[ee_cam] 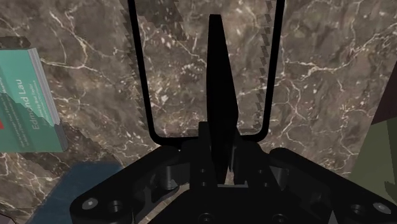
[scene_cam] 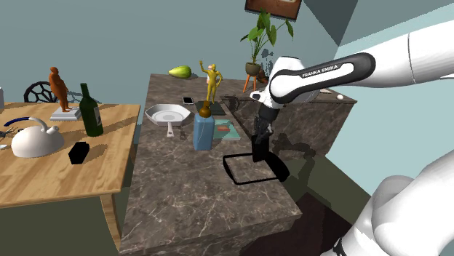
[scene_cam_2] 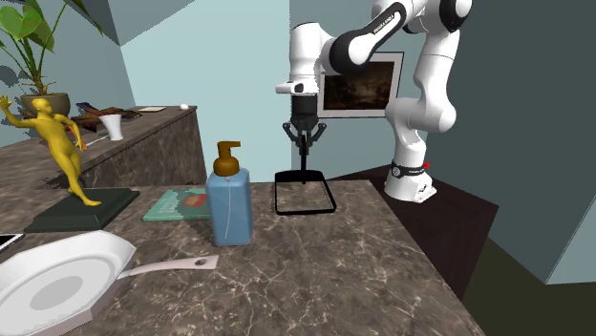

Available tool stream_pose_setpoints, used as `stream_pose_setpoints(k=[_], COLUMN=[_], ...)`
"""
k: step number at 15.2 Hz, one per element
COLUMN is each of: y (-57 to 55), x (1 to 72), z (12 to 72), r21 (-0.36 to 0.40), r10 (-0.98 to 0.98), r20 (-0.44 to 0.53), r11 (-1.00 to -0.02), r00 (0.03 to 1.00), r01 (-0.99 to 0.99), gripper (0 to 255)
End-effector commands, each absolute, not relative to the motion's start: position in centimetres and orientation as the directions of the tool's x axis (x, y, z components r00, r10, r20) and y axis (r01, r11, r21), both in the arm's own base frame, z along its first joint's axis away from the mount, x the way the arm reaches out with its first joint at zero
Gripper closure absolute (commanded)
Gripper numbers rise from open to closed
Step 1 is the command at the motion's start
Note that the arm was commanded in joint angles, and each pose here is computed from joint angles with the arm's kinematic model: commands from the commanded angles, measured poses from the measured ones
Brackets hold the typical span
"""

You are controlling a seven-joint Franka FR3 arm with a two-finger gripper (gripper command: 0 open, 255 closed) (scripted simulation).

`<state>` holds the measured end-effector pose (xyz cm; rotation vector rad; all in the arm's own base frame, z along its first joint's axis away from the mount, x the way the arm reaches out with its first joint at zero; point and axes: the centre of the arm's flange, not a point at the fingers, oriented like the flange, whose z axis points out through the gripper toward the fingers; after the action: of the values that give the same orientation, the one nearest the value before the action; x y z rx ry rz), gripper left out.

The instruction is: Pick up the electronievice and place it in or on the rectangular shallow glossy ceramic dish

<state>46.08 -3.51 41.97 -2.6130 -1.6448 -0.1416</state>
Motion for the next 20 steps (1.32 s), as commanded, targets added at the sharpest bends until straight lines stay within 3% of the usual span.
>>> stream_pose_setpoints(k=[1,4,5,10,14,20], y=[-3.5,-3.5,-3.5,-3.5,-4.0,-4.0], x=[46.1,46.1,46.1,46.1,45.8,45.8], z=[41.9,41.9,41.9,41.9,46.9,46.9], r21=[0.006,0.006,0.006,0.006,0.006,0.006], r10=[0.897,0.897,0.897,0.897,0.897,0.897], r20=[0.105,0.105,0.105,0.105,0.105,0.105], r11=[-0.433,-0.433,-0.433,-0.433,-0.433,-0.433], r00=[0.430,0.430,0.430,0.430,0.430,0.430], r01=[0.902,0.902,0.902,0.902,0.902,0.902], gripper=[255,255,0,0,0,0])
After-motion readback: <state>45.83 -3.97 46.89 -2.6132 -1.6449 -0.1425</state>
